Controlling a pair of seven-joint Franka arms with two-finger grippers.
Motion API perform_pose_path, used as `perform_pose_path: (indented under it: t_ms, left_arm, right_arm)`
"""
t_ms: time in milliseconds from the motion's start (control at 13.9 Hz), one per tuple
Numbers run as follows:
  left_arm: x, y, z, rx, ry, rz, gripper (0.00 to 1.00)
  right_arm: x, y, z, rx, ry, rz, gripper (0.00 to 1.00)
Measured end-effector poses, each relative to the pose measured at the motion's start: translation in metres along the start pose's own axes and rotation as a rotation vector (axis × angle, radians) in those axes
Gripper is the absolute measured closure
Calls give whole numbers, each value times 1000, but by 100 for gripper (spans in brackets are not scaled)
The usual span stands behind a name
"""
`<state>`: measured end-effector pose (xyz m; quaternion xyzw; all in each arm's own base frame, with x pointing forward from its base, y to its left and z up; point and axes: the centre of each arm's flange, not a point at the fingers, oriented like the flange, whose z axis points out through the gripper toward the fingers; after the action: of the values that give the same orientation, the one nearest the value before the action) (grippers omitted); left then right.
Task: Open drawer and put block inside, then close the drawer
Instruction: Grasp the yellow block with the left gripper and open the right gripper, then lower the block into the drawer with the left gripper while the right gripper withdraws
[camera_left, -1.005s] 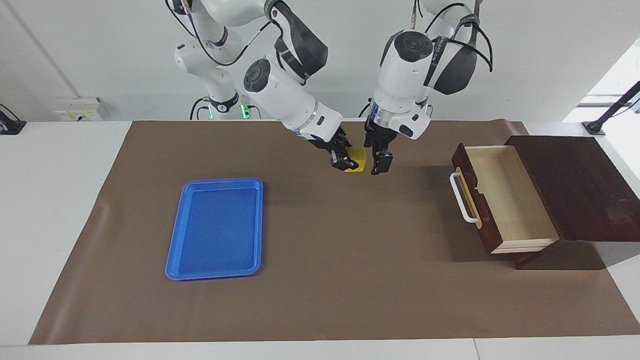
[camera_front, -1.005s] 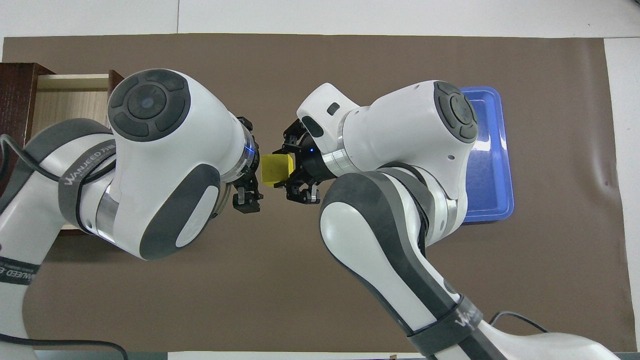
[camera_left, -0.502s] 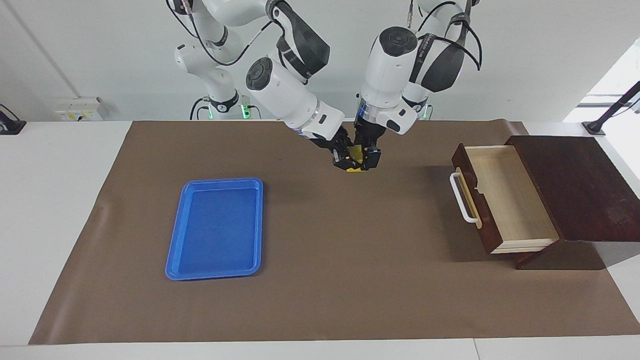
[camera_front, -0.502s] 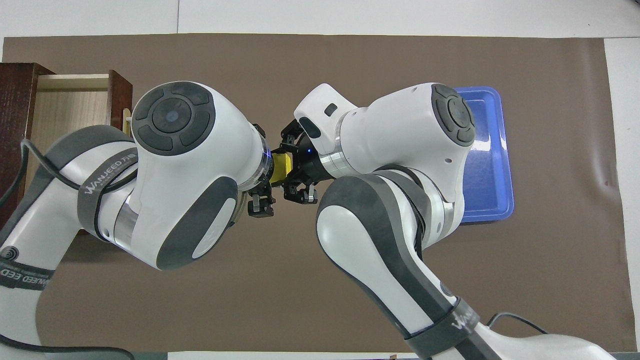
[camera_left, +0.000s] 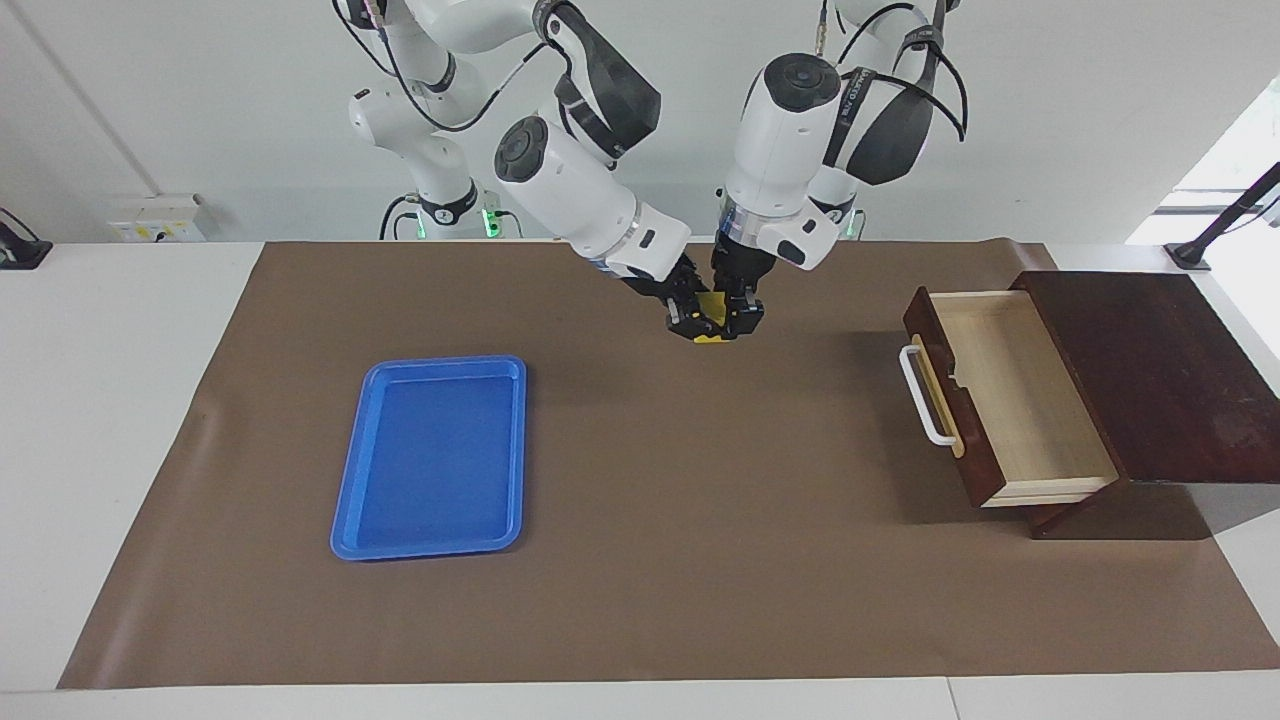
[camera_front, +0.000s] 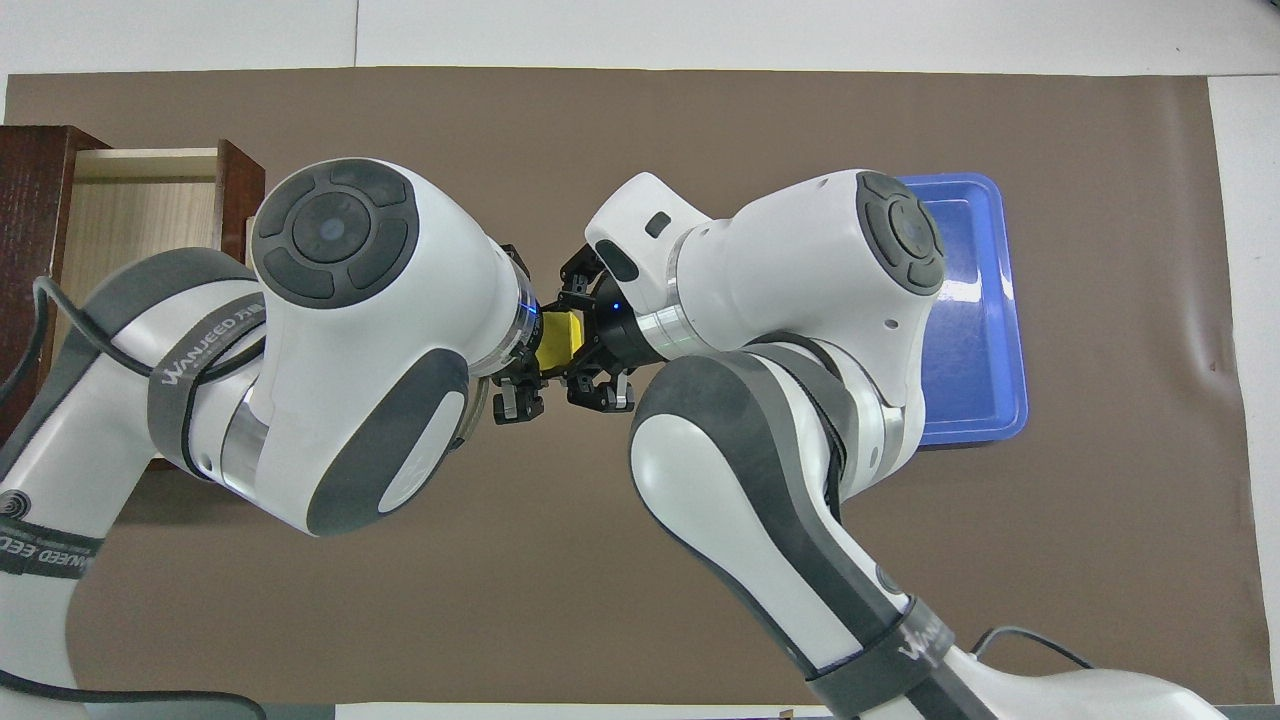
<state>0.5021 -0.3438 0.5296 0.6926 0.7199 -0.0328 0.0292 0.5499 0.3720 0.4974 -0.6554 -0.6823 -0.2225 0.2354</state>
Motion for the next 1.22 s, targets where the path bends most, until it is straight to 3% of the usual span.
perform_pose_path:
  t_ms: [215, 431, 502, 574, 1005, 1220]
  left_arm:
    - [1, 1, -1, -1, -1, -21, 39]
    - [6, 3, -4, -4, -3, -38, 45]
    - [14, 7, -10, -11, -6, -54, 45]
    - [28, 14, -18, -22, -10, -77, 45]
    - [167, 52, -66, -12, 16, 13, 45]
    - [271, 79, -76, -25, -8, 70, 45]
  right_arm:
    - [-2, 2, -2, -5, 0, 8, 41]
    - [-2, 3, -3, -11, 0, 12, 15]
    - [-3, 3, -3, -11, 0, 13, 1]
    - [-4, 4, -4, -13, 0, 14, 0]
    - [-16, 9, -19, 5, -5, 39, 0]
    - [-63, 25, -73, 31, -11, 126, 0]
